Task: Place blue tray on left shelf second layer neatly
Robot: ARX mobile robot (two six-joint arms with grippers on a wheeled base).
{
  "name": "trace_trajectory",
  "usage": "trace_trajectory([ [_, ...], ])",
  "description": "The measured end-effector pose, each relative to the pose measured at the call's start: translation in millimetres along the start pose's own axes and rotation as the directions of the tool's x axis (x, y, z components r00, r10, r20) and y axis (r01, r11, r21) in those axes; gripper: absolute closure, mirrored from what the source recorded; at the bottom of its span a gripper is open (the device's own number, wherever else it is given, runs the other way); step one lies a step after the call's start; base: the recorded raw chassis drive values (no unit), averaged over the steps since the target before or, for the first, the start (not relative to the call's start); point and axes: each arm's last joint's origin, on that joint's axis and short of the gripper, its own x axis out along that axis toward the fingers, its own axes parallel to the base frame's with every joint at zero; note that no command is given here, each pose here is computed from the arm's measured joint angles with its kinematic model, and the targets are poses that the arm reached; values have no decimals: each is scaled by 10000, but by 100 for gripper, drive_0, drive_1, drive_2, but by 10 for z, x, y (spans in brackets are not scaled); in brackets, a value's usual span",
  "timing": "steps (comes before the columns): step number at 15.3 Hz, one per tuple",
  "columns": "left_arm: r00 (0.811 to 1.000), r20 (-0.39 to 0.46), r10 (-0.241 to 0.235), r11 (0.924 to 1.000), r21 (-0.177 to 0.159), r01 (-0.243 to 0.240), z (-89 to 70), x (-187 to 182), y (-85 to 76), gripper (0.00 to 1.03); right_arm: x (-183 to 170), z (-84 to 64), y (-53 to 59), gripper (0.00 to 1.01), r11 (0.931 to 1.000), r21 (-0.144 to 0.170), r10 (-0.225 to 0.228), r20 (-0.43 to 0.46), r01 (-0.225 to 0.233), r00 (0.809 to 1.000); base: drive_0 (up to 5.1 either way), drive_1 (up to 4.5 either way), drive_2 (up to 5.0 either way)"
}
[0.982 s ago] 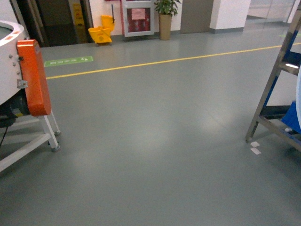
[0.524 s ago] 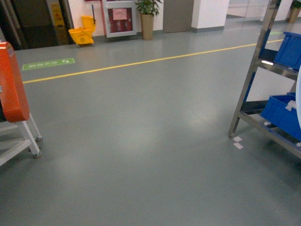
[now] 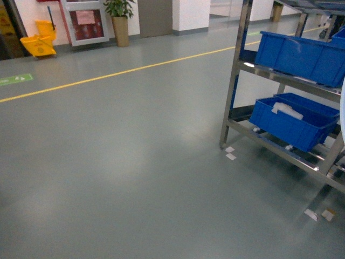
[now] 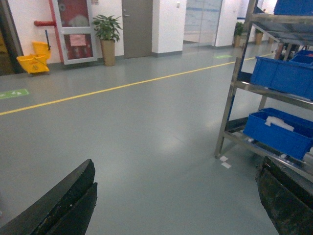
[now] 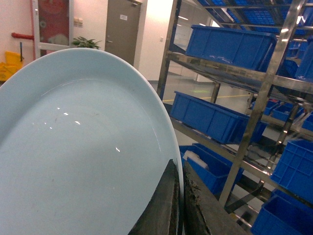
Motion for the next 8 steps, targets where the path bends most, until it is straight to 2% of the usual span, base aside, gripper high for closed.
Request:
trace_trajectory([
  [8, 10000, 4, 0, 10000, 0, 0, 0, 0, 0, 5, 0, 0, 0, 99, 10000, 0, 0, 0, 0, 10000, -160, -160, -160],
])
